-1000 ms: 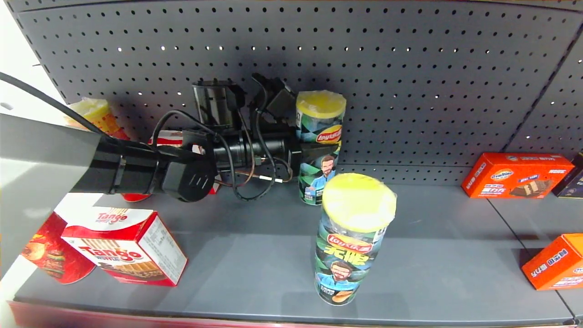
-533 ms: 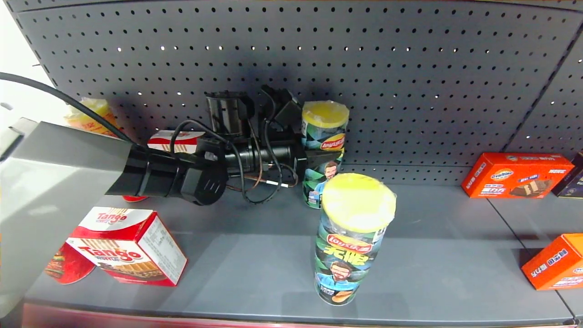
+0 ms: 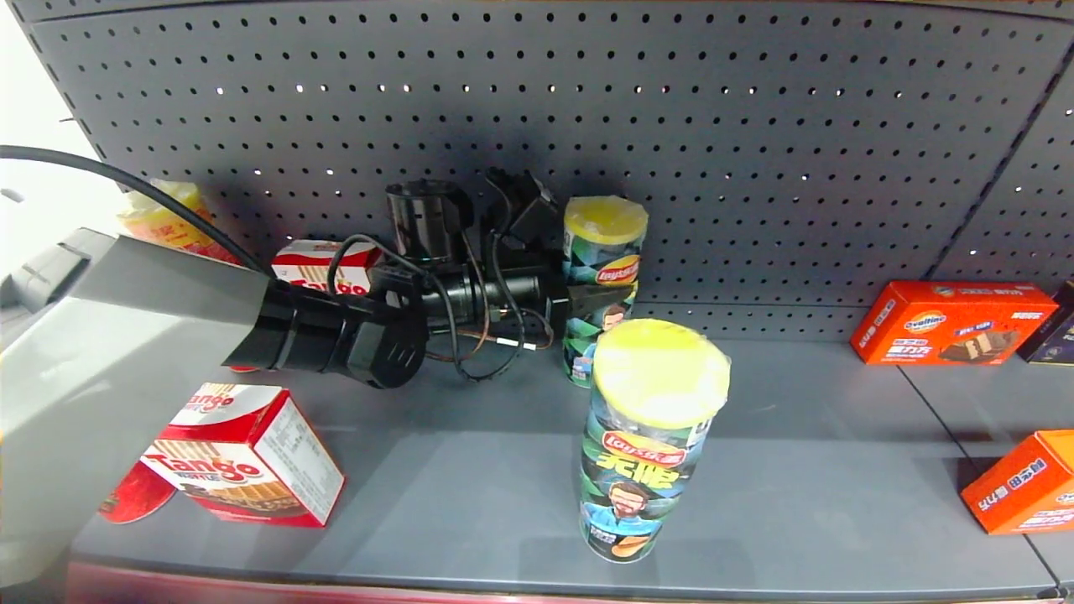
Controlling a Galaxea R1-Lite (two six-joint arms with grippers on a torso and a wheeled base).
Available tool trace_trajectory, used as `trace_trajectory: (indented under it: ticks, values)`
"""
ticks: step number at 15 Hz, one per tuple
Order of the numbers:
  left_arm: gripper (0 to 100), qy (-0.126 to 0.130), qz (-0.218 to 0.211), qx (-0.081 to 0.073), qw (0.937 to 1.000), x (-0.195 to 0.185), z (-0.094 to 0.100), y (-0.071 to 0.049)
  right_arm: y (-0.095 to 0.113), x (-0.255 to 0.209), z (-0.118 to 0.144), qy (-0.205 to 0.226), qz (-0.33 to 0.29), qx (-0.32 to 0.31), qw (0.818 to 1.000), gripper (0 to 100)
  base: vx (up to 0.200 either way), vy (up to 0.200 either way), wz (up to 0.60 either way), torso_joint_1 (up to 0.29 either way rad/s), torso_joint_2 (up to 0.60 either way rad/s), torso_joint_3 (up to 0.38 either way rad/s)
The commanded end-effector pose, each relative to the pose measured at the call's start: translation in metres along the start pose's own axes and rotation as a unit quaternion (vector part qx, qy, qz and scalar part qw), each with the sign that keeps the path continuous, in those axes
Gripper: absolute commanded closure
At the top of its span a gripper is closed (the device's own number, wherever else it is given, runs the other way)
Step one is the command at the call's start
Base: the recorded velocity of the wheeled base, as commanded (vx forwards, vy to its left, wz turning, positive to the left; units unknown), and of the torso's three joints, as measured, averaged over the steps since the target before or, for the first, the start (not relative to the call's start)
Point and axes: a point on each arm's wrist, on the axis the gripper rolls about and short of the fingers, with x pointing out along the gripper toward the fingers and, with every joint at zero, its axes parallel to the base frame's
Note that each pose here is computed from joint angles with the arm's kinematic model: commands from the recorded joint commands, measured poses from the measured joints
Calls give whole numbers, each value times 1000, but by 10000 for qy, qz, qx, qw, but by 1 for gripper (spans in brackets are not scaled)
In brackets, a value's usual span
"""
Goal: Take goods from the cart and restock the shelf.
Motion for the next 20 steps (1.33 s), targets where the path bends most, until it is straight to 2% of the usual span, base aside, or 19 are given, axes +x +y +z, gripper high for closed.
trace_trajectory:
  ticks: [1, 3, 7, 10, 11, 14, 15, 16, 17, 20]
  values:
    - [0, 6, 4, -12, 10000, 0, 0, 0, 0, 0, 0, 6, 5, -1, 10000, 0, 0, 0, 0, 0, 0, 0]
    - [0, -22, 25, 6, 10000, -6, -1, -5, 0, 0, 0, 6, 5, -1, 10000, 0, 0, 0, 0, 0, 0, 0]
    - [0, -48, 85, 45, 9999, -27, 18, -20, 0, 0, 0, 6, 5, -1, 10000, 0, 0, 0, 0, 0, 0, 0]
    - [0, -51, 431, 112, 9990, -43, 31, -31, 0, 0, 0, 6, 5, -1, 10000, 0, 0, 0, 0, 0, 0, 0]
    - [0, -6, 632, 104, 9979, -48, 31, -36, 0, 0, 0, 6, 5, -1, 10000, 0, 0, 0, 0, 0, 0, 0]
    - [0, 64, 868, 96, 9962, -56, 27, -44, 0, 0, 0, 6, 5, -1, 10000, 0, 0, 0, 0, 0, 0, 0]
    - [0, 167, 1105, 180, 9936, -60, 24, -47, 0, 0, 0, 6, 5, -1, 10000, 0, 0, 0, 0, 0, 0, 0]
    - [0, 304, 1355, 375, 9896, -61, 22, -48, 0, 0, 0, 6, 5, -1, 10000, 0, 0, 0, 0, 0, 0, 0]
    - [0, 434, 1534, 428, 9863, -62, 16, -49, 0, 0, 0, 6, 5, -1, 10000, 0, 0, 0, 0, 0, 0, 0]
    - [0, 555, 1603, 397, 9847, -66, 11, -53, 0, 0, 0, 6, 5, -1, 10000, 0, 0, 0, 0, 0, 0, 0]
